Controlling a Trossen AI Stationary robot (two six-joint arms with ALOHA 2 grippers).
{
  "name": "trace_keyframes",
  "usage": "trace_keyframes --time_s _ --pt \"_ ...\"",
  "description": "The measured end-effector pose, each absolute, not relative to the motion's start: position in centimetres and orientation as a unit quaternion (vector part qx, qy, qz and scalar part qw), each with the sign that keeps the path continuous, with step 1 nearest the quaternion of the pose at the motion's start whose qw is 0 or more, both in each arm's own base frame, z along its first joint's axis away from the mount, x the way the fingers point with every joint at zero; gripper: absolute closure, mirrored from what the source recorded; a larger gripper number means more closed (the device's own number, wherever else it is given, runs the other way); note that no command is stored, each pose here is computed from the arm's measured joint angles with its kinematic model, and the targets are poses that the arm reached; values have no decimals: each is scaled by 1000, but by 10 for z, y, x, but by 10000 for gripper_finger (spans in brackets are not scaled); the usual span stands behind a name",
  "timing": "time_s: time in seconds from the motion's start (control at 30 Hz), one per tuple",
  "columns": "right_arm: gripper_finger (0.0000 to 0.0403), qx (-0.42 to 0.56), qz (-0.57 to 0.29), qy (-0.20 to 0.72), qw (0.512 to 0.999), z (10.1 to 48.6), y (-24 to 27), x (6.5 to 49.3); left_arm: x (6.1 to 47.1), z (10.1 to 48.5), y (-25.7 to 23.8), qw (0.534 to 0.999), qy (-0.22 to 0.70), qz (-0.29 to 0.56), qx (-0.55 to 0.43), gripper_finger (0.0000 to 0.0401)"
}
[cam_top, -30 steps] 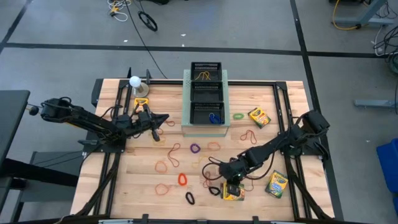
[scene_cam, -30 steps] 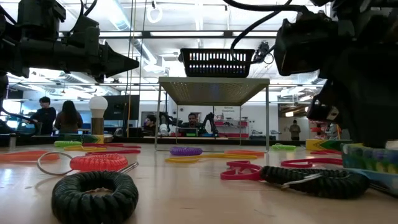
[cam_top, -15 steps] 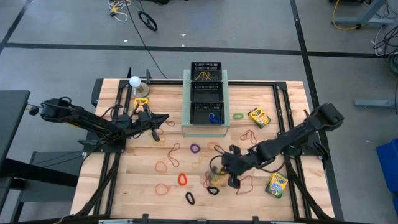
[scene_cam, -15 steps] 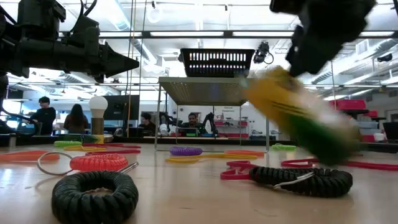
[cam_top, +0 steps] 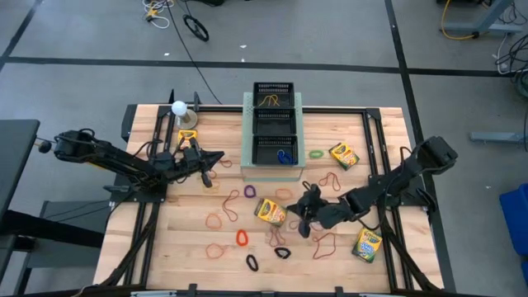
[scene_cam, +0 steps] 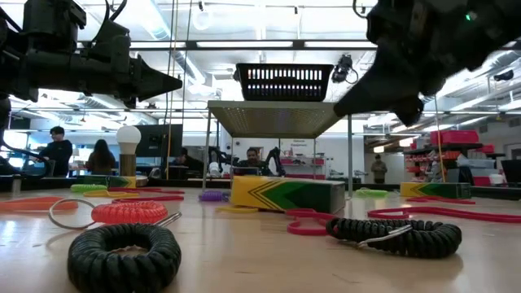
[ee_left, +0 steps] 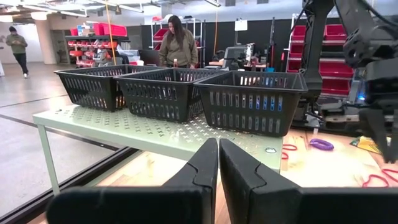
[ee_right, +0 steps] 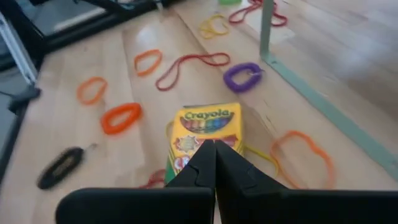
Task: Pick & Place Office Desk Supplies
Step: Put the yellow crayon box into the middle black bin on the shelf
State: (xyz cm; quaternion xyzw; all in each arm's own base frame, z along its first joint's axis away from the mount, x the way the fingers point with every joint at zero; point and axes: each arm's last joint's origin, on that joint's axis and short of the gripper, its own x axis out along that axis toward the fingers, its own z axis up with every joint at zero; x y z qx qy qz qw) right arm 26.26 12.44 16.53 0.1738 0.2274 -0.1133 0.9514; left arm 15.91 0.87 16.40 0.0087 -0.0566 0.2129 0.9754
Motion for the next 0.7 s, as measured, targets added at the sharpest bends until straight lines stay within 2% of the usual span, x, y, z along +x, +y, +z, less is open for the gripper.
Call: trace_keyframes --time_s 0.17,0.4,0.5,0.6,0.7 --pt "379 176 -116 280 937 183 129 278 159 164 9 975 -56 213 9 378" --pt "317 207 -145 338 906 176 128 293 159 164 9 975 -57 213 9 378" --pt "291 185 -141 345 909 174 128 293 159 164 9 975 -57 213 9 378" --pt "292 122 -117 354 920 171 127 292 159 164 9 975 -57 213 9 378" --pt "318 81 -101 361 923 156 119 285 159 164 9 975 -57 213 9 378"
